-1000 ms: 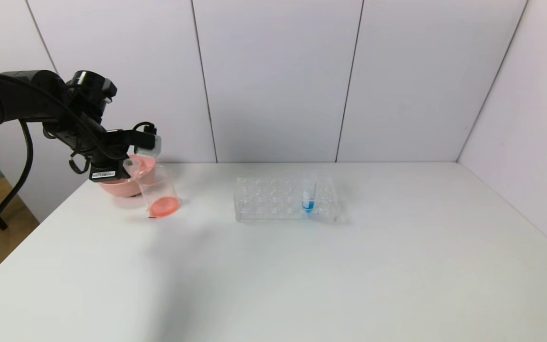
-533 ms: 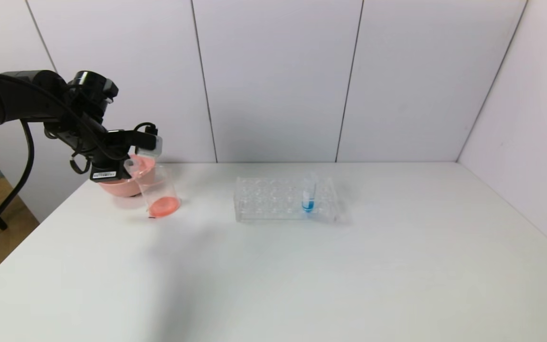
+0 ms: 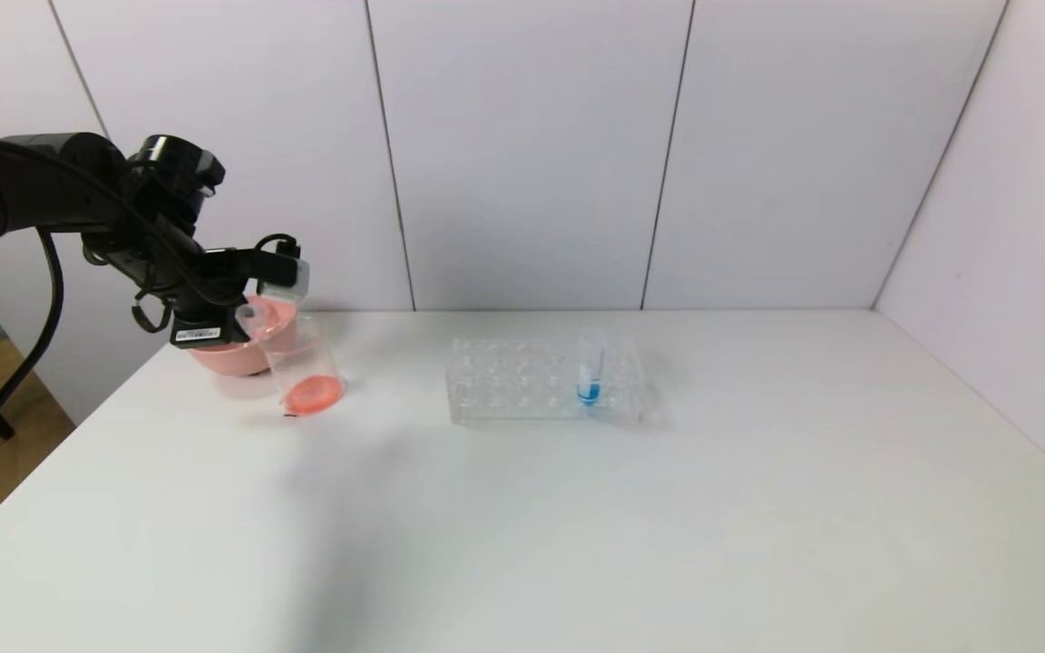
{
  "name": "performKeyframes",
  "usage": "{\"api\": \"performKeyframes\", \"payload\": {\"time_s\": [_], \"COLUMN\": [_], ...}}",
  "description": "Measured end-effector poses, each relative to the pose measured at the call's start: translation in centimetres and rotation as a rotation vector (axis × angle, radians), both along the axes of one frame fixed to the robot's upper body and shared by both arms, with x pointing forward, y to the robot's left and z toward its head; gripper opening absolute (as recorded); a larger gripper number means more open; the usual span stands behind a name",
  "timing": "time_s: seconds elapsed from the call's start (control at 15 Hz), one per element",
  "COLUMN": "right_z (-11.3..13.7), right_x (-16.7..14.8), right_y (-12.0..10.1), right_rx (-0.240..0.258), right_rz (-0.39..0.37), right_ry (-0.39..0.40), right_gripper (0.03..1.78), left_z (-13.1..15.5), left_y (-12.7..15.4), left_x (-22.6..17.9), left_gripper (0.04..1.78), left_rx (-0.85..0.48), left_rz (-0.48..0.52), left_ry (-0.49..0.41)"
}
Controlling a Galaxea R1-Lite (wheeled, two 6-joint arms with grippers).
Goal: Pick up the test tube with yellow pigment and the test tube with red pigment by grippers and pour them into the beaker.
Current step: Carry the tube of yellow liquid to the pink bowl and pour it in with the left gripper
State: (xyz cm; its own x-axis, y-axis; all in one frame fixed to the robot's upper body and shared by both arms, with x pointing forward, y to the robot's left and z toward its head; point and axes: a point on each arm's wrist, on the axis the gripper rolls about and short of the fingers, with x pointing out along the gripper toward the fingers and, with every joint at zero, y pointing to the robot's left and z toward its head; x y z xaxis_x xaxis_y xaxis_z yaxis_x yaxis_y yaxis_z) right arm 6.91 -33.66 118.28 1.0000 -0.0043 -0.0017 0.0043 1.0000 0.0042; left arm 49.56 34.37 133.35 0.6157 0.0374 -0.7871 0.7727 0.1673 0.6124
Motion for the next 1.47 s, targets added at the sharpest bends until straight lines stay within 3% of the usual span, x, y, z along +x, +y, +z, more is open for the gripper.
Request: {"api": "performKeyframes", "payload": {"time_s": [1.47], "right_z": [0.0], "right_x": [0.0], "right_y": [0.0], "right_rx": [0.000], "right_rz": [0.000], "right_ry": [0.000], "right_gripper": [1.70], "left_z": [0.0], "left_y": [-1.4], "left_x": [-0.4], "left_gripper": [0.45], "left_rx": [-0.002], "left_rz": [-0.021], "left_ry": [0.030]}}
